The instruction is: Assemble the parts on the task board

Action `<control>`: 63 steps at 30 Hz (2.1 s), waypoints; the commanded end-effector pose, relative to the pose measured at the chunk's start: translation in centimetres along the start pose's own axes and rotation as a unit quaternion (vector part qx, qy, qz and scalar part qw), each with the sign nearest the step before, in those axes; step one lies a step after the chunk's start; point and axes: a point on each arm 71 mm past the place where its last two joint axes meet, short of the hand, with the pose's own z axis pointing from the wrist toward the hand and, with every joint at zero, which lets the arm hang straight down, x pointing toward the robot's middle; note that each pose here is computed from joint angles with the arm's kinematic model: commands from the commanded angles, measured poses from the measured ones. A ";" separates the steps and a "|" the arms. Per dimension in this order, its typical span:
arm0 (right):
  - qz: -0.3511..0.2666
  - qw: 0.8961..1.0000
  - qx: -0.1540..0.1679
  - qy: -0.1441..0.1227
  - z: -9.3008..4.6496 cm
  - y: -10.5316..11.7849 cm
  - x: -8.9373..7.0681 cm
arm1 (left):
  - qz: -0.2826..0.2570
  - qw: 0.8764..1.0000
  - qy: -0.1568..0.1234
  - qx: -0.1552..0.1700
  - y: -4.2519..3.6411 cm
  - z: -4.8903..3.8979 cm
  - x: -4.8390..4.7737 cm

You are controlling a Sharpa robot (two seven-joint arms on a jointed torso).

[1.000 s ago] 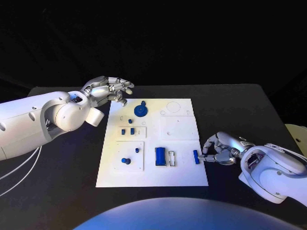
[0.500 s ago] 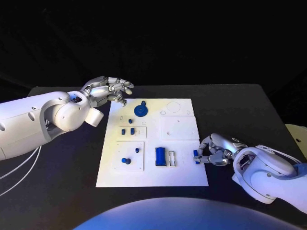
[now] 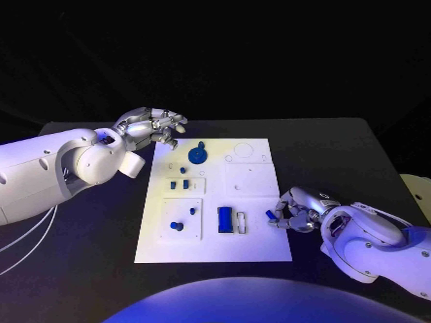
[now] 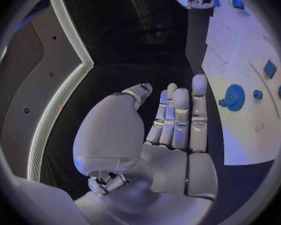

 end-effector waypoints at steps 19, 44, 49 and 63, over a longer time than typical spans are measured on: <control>-0.022 1.000 0.011 0.005 -0.5 0.6 1.0 | -0.004 1.000 0.009 0.004 -0.11 0.03 0.25; 0.121 0.992 -0.002 0.028 0.0 5.1 0.8 | -0.002 1.000 0.015 0.001 -0.10 0.03 0.50; 0.126 0.991 0.001 0.035 0.5 5.4 1.2 | -0.002 1.000 0.016 0.001 -0.11 0.04 0.58; 0.127 0.990 -0.004 0.061 1.5 5.9 2.2 | -0.003 1.000 0.020 0.000 -0.10 0.08 0.69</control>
